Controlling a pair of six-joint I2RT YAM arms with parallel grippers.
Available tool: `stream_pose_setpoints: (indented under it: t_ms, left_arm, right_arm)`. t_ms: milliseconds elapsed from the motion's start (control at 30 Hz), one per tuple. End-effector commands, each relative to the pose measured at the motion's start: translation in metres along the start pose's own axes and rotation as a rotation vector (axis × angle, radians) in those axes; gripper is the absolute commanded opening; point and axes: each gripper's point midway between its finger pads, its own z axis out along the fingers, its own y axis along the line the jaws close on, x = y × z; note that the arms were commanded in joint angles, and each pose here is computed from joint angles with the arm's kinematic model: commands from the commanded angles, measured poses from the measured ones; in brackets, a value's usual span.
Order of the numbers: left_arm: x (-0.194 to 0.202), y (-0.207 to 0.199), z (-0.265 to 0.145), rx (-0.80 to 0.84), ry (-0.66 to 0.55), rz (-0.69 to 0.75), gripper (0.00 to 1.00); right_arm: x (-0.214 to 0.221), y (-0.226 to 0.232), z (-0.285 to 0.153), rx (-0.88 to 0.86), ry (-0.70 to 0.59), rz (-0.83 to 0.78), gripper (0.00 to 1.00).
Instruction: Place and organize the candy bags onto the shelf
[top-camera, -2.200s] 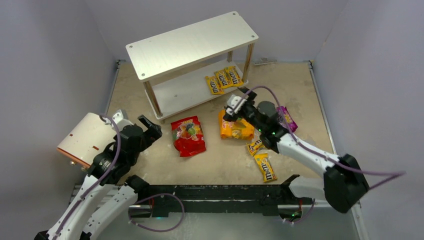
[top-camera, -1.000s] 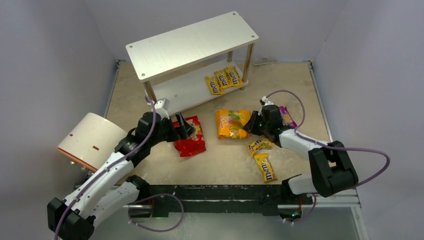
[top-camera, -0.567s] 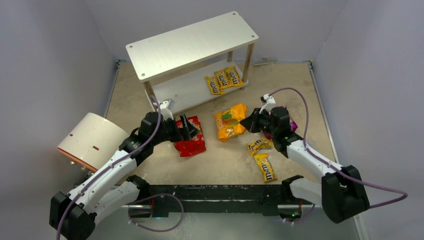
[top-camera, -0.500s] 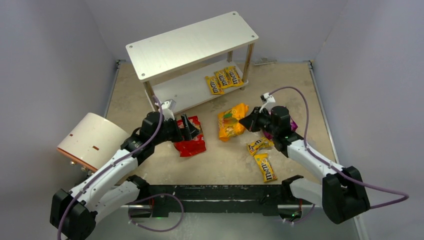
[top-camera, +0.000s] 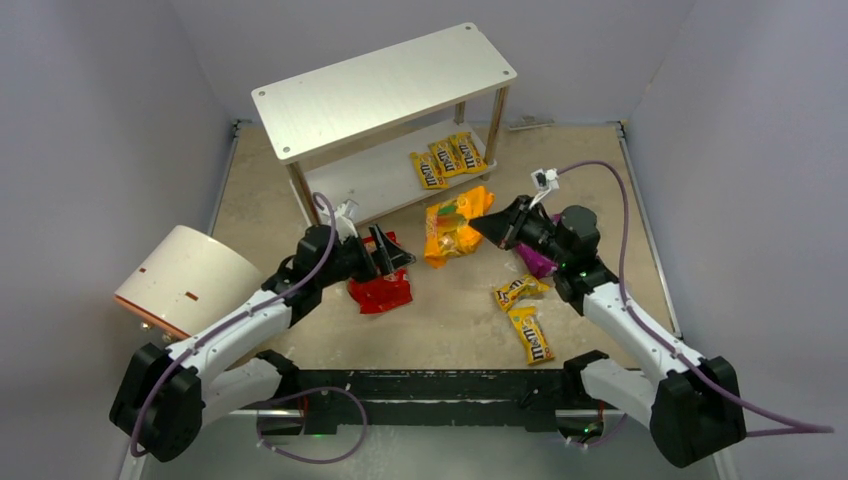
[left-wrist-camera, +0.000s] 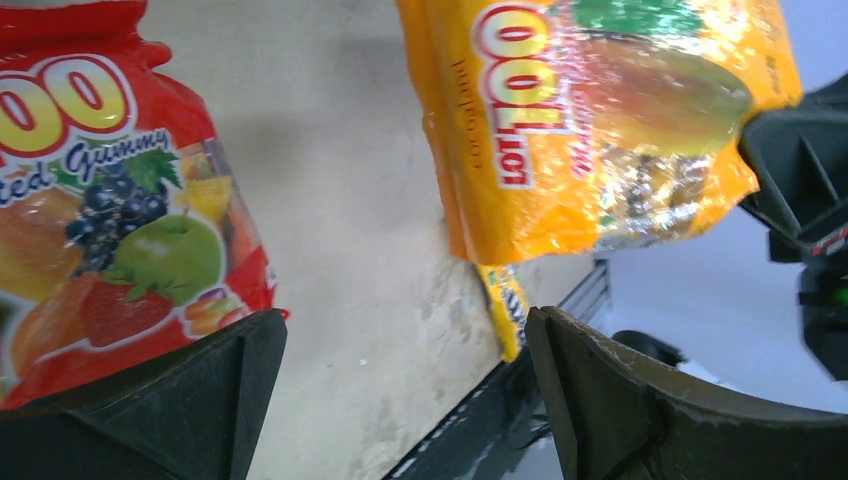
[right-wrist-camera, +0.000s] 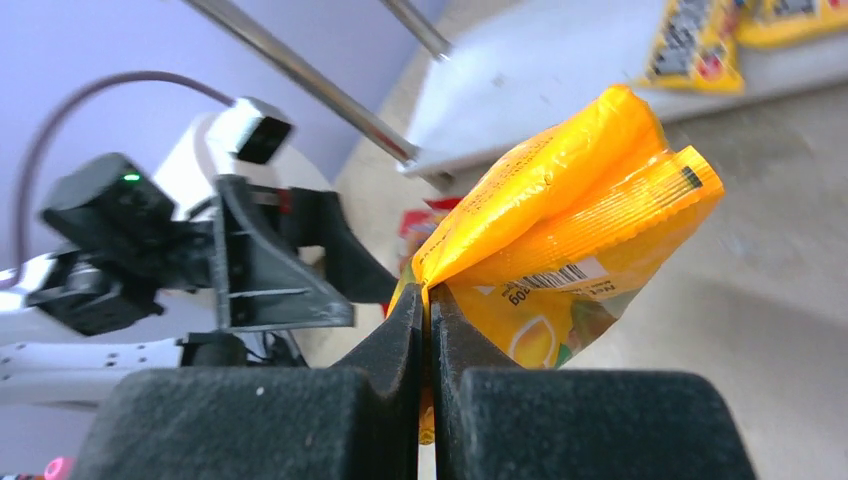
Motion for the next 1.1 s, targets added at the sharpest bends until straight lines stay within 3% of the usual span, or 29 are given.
stream_pose_setpoints:
  t_ms: [0, 167, 767, 867, 1067]
  left_arm:
    - [-0.028, -0.042, -0.001, 0.14, -0.086, -0.158, 0.99]
    - [-0.044, -0.074, -0.01, 0.307, -0.145, -0.275, 1.0]
    - [-0.051, -0.126, -0.017, 0.561, -0.15, -0.258, 0.99]
    - [-0.054, -0.132, -0.023, 0.596, -0.168, -0.251, 0.87]
    - [-0.056, -0.13, -0.025, 0.582, -0.197, -0.188, 0.36]
  right_arm:
    - [-0.062, 0.102, -0.022, -0.37, -0.183, -0.187, 0.0]
    - [-0.069, 0.125, -0.031, -0.471, -0.198, -0.197, 0.0]
    - [-0.056, 0.163, -0.023, -0.611, -0.175, -0.203, 0.0]
    - [-0.054, 0.163, -0.021, -0.611, -0.168, -0.198, 0.0]
    - [-0.044, 0.148, -0.018, -0.545, -0.149, -0.204, 0.0]
